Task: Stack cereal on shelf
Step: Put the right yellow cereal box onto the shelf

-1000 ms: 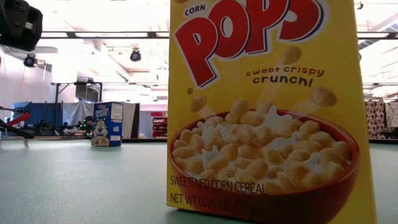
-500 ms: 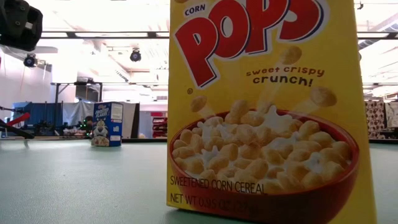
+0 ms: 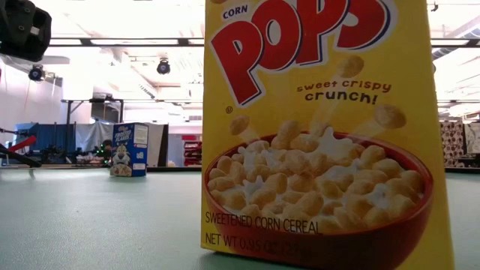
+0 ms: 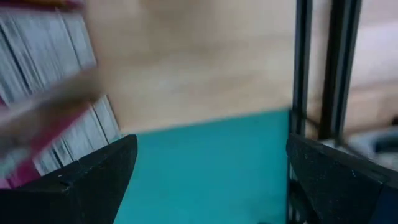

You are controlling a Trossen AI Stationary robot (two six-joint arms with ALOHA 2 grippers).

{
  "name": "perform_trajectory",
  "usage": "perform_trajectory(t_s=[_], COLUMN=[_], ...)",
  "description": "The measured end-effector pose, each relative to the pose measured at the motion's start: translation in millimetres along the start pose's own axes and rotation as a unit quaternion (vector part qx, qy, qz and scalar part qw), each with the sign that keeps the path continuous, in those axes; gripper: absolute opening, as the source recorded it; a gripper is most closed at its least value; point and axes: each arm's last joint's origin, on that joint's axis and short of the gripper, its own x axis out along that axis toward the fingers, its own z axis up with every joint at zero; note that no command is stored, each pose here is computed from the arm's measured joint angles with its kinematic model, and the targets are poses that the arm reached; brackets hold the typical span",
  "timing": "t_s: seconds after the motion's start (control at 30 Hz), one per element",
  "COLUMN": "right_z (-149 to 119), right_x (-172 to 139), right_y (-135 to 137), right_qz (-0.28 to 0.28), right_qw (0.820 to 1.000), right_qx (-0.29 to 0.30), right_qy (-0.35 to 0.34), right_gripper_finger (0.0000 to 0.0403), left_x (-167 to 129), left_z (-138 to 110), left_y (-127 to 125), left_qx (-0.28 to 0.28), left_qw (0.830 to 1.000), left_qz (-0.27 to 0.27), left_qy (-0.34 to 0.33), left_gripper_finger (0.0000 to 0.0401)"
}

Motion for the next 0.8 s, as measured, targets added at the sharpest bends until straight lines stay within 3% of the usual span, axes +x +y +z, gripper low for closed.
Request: perform_trajectory(t_s=[0.3,0.6,0.8], right_z=[-86,-197,-254], right_x=[3,22,50], right_y=[18,21,37], right_qz=[0.005,0.108,0.121], right_qw=[1.000,0.987,0.981], right_qx=[0.028,0.114,0.150], right_qy=[-0.004,-0.010,-0.006], right_gripper_finger=[0.0400,0.0400,0.0400], left_x=[0,0,0], left_z=[0,0,0], left_y=[0,0,0], left_qx=[0.000,0.000,0.000], left_qw=[1.000,1.000,1.000], left_qz=[0.000,0.000,0.000], left_qy=[0.000,0.000,0.000], left_gripper_finger=[0.0398,0.0398,0.0398])
